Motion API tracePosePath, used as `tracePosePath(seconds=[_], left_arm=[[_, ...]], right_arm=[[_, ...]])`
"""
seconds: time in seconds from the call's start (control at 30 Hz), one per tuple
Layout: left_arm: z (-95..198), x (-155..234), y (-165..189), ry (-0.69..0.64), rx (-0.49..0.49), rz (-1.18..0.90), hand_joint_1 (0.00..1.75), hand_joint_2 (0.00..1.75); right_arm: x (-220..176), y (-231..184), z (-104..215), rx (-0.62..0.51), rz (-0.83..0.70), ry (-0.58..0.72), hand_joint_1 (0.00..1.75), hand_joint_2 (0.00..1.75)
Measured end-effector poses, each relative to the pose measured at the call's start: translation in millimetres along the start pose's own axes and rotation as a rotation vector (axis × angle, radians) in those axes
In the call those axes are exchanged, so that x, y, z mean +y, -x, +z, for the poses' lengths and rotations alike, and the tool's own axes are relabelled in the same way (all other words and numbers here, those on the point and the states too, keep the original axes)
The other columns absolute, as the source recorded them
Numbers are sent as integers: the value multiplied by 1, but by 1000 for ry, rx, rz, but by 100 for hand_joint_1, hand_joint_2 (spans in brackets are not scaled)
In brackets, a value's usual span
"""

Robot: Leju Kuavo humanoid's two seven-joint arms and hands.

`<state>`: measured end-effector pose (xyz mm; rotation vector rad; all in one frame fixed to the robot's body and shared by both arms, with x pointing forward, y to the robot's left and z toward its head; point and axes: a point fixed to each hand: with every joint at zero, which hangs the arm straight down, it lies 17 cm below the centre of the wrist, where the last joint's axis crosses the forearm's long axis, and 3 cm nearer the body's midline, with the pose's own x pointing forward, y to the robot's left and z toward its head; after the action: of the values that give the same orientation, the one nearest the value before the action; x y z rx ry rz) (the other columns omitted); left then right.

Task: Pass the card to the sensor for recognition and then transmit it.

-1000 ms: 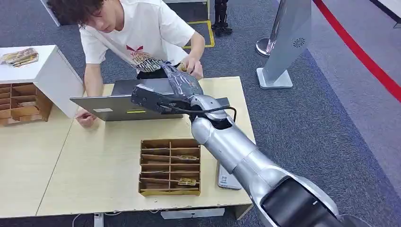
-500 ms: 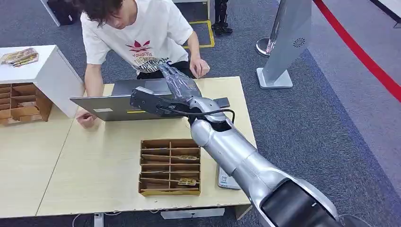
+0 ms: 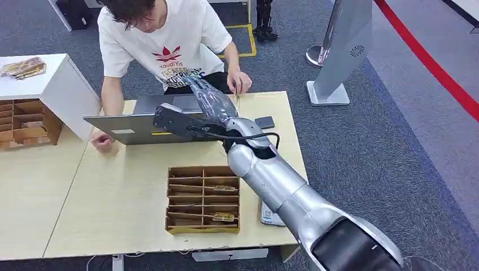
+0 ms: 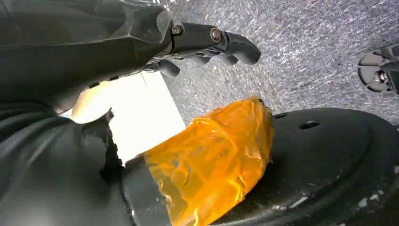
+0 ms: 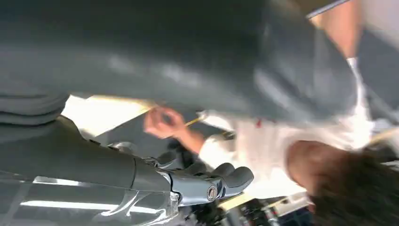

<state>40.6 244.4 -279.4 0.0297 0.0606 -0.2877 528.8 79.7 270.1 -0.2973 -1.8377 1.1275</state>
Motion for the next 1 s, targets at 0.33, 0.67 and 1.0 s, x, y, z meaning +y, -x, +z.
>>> tracePosePath(seconds=[0.33, 0.67, 1.0], left_arm=[[-2, -7, 6, 14, -5, 128, 0, 0], [-3, -13, 17, 23, 7, 201, 0, 0], [-3, -13, 18, 26, 9, 219, 0, 0]], right_arm=[[10, -36, 84, -171, -296, 149, 173, 175], [51, 16, 172, -77, -369, 186, 175, 175], [42, 24, 187, -63, -332, 217, 154, 175]])
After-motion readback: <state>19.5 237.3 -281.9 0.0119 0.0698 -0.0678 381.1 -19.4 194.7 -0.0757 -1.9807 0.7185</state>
